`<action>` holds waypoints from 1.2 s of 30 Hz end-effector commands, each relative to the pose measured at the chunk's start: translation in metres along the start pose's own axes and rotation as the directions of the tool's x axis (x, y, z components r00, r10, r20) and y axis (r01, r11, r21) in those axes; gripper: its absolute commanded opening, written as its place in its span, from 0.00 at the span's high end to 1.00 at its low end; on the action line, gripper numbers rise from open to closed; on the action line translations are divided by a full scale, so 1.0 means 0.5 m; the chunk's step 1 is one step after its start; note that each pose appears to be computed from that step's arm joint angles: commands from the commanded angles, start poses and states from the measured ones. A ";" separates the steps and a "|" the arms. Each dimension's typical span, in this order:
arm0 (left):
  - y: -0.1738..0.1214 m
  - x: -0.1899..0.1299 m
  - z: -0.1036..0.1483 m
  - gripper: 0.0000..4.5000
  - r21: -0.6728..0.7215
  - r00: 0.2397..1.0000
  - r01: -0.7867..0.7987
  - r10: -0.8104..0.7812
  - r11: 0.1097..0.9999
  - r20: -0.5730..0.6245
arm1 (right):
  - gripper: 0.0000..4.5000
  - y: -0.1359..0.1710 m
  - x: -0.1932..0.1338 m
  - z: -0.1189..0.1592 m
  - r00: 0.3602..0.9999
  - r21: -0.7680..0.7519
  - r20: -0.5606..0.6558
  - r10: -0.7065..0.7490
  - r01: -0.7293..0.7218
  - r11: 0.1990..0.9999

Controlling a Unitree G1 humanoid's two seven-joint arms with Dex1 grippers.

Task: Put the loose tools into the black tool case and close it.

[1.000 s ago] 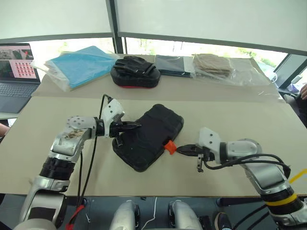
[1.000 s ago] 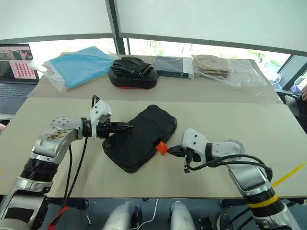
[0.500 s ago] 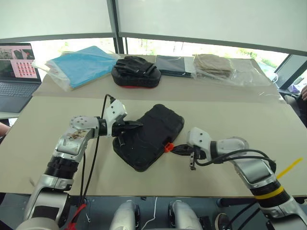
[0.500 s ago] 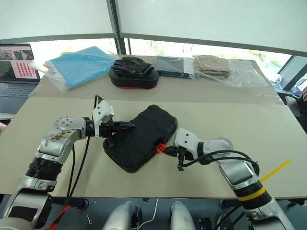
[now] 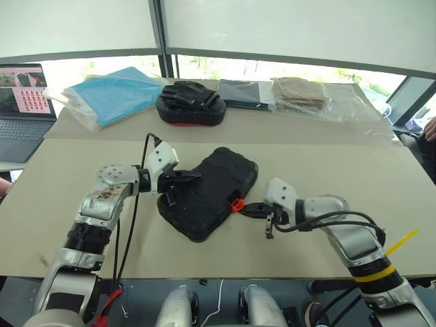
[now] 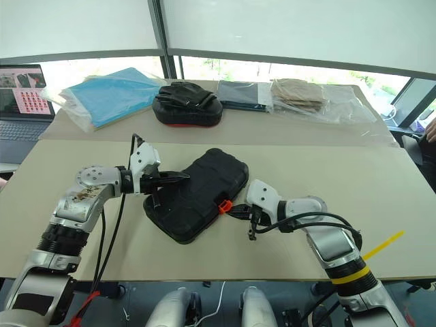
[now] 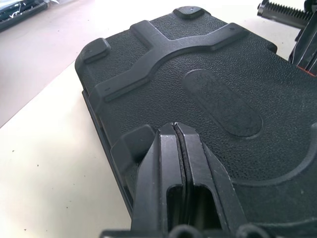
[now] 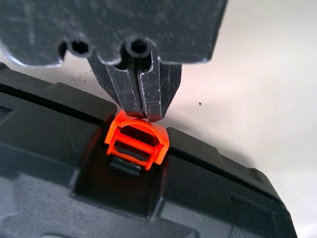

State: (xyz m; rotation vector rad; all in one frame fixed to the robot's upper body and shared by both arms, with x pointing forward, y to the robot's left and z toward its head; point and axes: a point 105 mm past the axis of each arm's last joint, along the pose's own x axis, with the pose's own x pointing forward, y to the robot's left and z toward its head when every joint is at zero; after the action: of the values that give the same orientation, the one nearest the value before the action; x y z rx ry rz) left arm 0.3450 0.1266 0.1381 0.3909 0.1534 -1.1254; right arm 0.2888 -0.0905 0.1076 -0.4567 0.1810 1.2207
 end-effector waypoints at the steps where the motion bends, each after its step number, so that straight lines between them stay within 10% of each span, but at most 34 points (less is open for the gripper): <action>1: -0.031 0.010 -0.069 0.99 -0.012 0.991 0.058 -0.059 0.998 -0.122 | 1.00 -0.004 -0.015 0.072 0.990 -0.057 0.139 -0.024 0.033 0.998; 36: -0.059 0.033 -0.075 0.99 0.001 0.984 0.109 -0.108 0.994 -0.140 | 1.00 0.015 0.011 0.005 0.998 0.060 0.060 -0.030 0.026 0.998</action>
State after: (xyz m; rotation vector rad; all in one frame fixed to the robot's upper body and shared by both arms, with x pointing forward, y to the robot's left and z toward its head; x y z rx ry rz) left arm 0.3372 0.1141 0.1280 0.4789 0.1378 -1.1780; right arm 0.2797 -0.0868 0.0971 -0.3445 0.2109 1.1973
